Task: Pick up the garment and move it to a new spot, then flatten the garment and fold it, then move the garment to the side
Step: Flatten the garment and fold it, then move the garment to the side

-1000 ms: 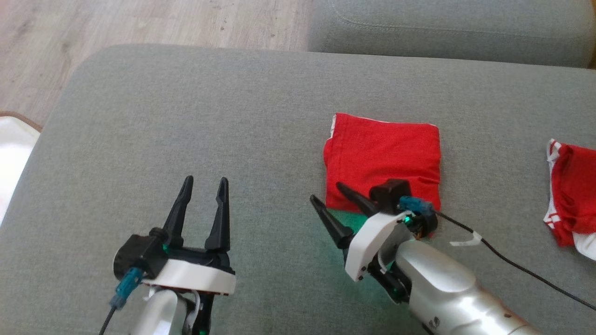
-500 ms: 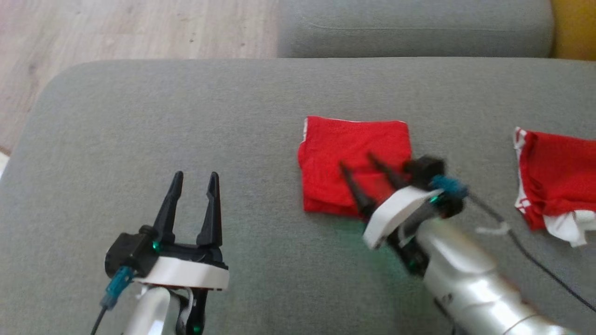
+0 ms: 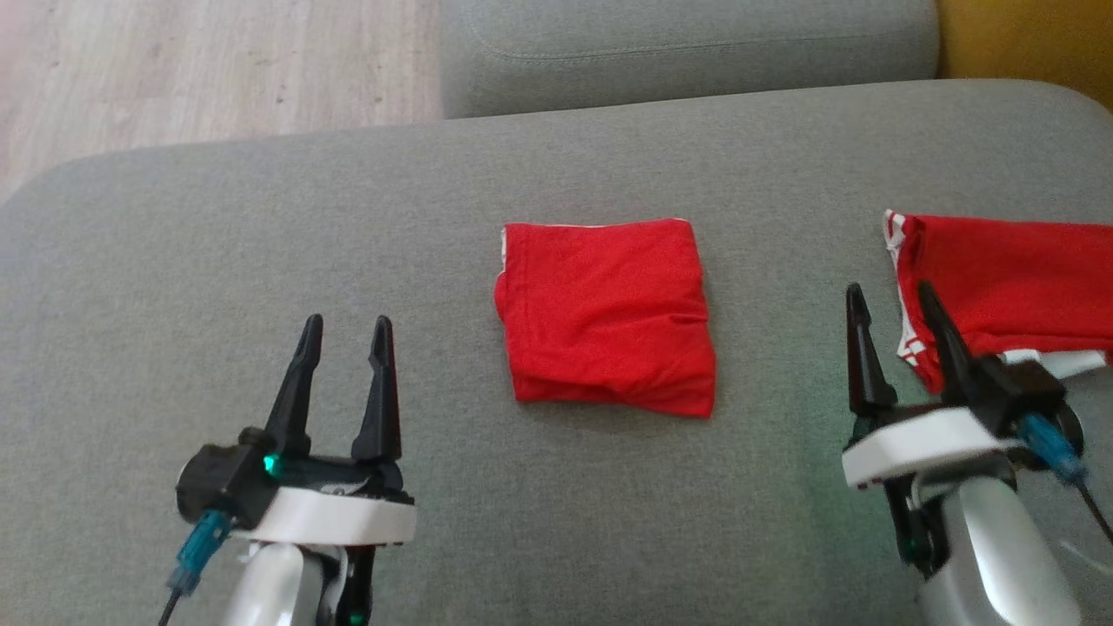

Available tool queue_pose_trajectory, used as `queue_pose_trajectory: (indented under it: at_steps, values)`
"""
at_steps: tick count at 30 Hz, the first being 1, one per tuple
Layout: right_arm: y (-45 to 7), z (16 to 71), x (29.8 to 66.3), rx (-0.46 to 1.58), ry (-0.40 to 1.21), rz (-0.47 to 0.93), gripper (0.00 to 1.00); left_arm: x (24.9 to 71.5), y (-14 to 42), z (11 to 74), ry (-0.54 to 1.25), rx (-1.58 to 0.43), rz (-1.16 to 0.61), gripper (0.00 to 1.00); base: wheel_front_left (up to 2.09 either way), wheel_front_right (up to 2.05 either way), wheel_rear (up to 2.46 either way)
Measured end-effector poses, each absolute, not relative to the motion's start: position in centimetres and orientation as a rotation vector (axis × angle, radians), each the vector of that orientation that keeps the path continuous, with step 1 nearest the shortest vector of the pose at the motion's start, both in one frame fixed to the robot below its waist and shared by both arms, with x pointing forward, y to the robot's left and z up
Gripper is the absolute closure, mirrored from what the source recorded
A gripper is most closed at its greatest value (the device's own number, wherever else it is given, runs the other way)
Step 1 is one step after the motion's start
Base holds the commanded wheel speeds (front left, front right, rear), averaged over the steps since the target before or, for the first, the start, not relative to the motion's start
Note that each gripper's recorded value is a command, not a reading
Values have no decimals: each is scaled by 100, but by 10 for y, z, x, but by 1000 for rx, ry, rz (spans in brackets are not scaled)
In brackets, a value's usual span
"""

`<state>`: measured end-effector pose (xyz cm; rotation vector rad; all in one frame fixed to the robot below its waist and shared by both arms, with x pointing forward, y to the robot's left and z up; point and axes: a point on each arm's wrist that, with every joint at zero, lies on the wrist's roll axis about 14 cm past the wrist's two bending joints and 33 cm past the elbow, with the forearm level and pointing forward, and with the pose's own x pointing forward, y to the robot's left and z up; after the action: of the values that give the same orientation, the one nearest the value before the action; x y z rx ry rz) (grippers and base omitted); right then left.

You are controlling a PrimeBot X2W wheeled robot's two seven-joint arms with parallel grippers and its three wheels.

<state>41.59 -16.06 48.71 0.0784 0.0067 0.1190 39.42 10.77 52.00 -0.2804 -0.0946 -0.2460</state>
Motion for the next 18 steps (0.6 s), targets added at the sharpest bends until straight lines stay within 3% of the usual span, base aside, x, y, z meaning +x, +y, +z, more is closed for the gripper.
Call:
queue_pose_trajectory:
  at_steps: [7,18]
  values:
    - [-176,491,391,127,-23,66,0,390,110,516,-85,-287,-236,0,0,0,0]
    - [-171,495,387,128,-32,78,0,385,111,519,-95,-280,-236,0,0,0,0]
